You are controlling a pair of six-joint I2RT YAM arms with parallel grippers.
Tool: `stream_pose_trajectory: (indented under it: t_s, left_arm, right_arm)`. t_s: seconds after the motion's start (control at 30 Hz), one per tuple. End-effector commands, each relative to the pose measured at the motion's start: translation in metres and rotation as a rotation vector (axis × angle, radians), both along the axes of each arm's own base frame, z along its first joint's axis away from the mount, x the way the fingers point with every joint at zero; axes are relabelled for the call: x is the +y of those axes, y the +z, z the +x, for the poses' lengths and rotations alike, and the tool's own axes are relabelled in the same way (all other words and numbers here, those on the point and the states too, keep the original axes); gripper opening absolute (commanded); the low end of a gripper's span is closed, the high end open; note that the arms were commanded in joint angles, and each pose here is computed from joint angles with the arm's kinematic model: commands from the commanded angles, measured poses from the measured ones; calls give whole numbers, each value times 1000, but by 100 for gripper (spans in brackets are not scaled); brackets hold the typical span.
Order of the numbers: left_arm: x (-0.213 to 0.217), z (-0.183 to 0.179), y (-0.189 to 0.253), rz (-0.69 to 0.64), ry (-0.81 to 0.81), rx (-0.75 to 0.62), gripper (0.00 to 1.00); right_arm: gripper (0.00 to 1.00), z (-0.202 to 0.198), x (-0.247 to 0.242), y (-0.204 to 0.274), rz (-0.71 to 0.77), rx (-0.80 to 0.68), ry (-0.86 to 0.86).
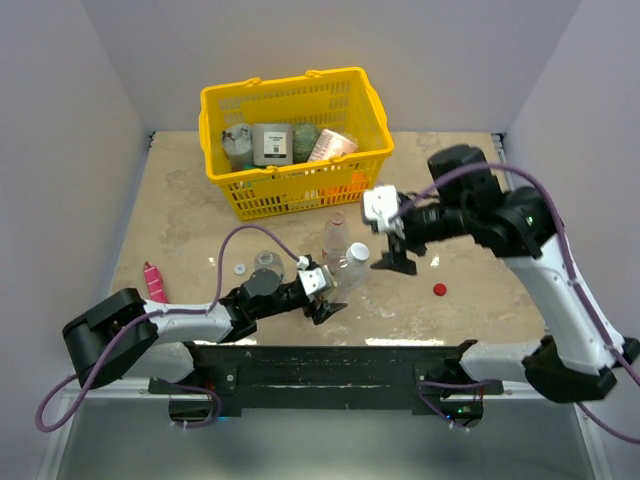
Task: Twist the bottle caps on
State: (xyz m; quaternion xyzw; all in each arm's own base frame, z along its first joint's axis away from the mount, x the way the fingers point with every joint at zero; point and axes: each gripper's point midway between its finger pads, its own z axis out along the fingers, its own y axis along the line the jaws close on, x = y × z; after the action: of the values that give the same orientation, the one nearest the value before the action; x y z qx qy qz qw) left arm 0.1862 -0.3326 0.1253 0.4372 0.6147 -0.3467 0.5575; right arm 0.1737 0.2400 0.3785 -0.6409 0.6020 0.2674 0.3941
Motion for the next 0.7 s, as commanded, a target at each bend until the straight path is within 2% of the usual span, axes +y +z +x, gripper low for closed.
stream_pose_trajectory:
  t_s: [0.0, 0.03, 0.13, 0.33, 0.47, 0.67]
  left_arm:
    - [-6, -13, 35, -73, -133, -111, 0]
    - [-4, -14, 32, -55, -147, -108, 0]
    - [-2, -18, 31, -28, -178, -136, 0]
    - [-1, -22, 25, 27, -228, -180, 0]
    - [-3, -21, 28, 42, -237, -205, 0]
    - [-5, -18, 29, 51, -236, -214, 0]
  right_arm:
    - [79, -4, -34, -45, -174, -376, 248]
    - [79, -7, -39, -42, -182, -471, 299]
    - [79, -13, -38, -48, -189, -509, 384]
    - [79, -15, -24, -45, -154, -512, 468]
    - [78, -27, -25, -56, -183, -528, 602]
    - [72, -40, -22, -59, -173, -571, 696]
